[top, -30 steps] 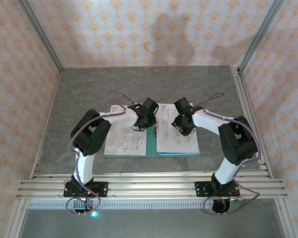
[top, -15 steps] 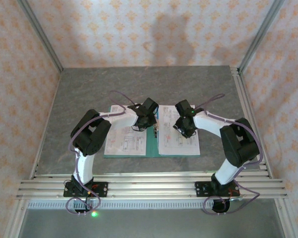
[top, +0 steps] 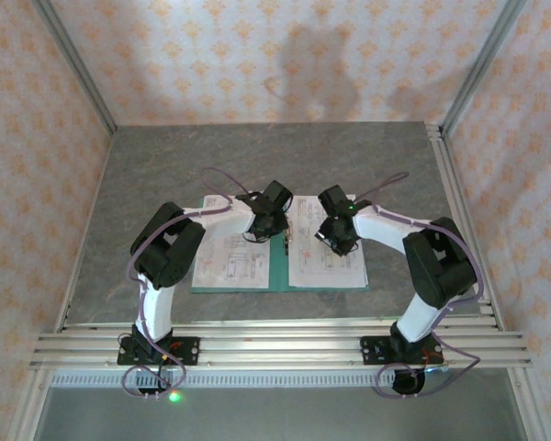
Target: Put the files into the folder
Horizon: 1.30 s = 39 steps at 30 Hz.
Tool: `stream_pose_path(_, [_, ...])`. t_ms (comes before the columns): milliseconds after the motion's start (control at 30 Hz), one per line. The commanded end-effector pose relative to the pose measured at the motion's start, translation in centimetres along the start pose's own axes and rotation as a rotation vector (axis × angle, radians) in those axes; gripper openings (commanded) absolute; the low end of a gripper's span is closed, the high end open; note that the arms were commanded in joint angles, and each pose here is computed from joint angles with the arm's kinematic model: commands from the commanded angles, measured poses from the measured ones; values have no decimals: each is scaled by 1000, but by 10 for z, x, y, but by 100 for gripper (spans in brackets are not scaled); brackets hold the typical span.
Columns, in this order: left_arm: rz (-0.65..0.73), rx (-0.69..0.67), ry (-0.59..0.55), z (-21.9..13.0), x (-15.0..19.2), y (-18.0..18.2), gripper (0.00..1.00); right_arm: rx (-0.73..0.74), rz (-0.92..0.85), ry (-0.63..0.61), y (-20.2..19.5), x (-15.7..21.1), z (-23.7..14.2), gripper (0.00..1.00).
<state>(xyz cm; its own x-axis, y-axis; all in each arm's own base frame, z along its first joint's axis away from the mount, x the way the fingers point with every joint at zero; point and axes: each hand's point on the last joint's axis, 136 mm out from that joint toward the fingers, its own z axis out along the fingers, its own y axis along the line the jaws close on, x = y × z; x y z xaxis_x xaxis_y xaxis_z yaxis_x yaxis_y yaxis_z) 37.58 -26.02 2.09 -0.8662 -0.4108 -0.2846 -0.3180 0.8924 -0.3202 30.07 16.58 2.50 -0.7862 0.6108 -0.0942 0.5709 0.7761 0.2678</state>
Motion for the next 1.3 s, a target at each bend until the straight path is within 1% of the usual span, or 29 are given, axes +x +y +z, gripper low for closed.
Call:
stream_pose_path(0, [24, -142, 40, 13, 10, 36, 0, 35, -22, -20, -2, -4, -1, 46])
stream_pose_path(100, [28, -142, 41, 13, 10, 36, 0, 25, -26, -28, 0, -6, -5, 47])
stream_pose_path(333, [26, -143, 39, 13, 10, 36, 0, -28, -35, -44, 15, -10, -23, 53])
stream_pose_path(733, [15, -134, 42, 14, 11, 35, 0, -88, -28, -63, 28, -13, -47, 60])
stream_pose_path(967, [-39, -95, 55, 20, 20, 34, 0, -149, -17, -85, 42, -18, -63, 61])
stream_pose_path(1100, [-58, -84, 55, 22, 25, 35, 0, -175, -25, -77, 59, -21, -63, 56])
stream_pose_path(1267, [-68, -83, 49, 21, 25, 37, 0, -177, -79, -57, 92, -18, -52, 39])
